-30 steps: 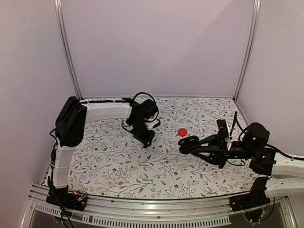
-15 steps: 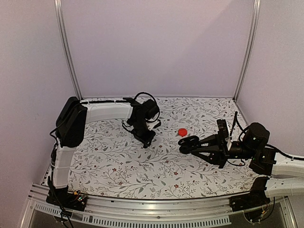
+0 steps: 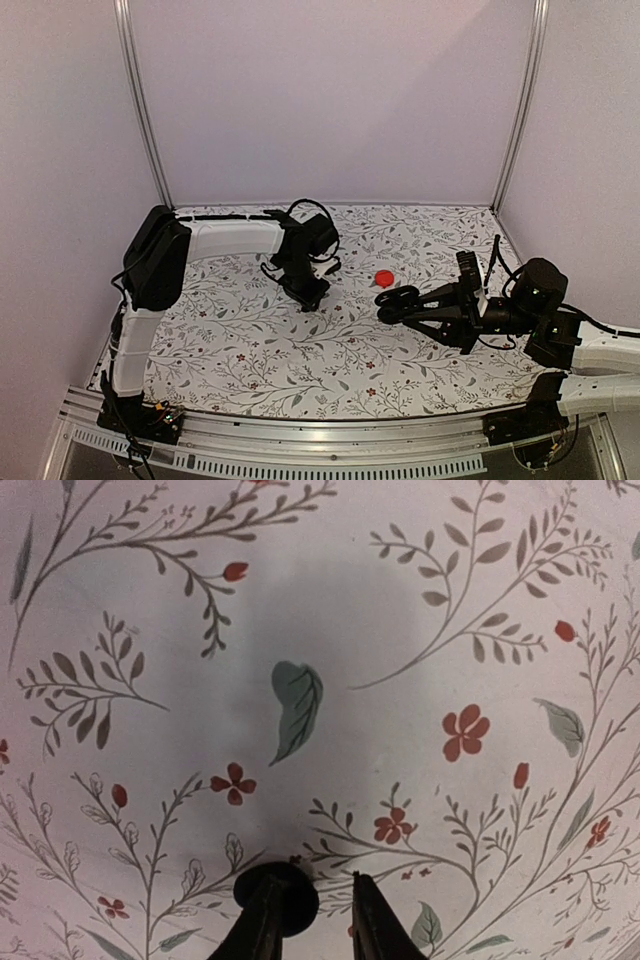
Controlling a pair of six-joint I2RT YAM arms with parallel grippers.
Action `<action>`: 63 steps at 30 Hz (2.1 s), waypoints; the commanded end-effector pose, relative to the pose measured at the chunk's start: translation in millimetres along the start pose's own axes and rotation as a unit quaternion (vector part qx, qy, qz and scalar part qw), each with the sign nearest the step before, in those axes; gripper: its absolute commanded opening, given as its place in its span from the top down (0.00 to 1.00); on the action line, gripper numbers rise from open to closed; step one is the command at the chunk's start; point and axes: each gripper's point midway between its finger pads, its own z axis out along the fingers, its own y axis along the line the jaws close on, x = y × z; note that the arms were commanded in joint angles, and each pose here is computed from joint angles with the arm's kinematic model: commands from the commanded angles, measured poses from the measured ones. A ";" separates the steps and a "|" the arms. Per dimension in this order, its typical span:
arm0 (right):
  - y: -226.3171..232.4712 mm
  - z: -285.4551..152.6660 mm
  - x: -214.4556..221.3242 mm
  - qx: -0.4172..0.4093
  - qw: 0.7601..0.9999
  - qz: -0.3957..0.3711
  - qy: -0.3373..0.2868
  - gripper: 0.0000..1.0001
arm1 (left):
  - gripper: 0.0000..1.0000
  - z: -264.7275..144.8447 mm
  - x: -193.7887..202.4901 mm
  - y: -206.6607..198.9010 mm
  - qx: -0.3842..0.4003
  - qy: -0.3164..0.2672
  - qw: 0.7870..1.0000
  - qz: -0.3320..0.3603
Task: Insert the wireless bluetooth earbuds into the charging case
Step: Pick up the right earbud from the center of the board.
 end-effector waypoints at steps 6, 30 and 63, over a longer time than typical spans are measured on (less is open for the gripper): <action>-1.2 -1.6 -6.2 0.005 1.000 -0.006 -0.007 1.00 | 0.78 7.1 12.5 15.0 -0.021 0.022 1.000 -0.007; -0.9 -1.5 -7.4 0.004 1.000 -0.009 -0.008 1.00 | 0.85 -8.5 23.8 43.9 -0.071 0.029 0.997 -0.028; 5.7 0.0 -10.4 -0.017 1.000 -0.020 -0.011 1.00 | 1.00 -212.0 -13.0 9.1 0.019 -0.282 0.952 0.120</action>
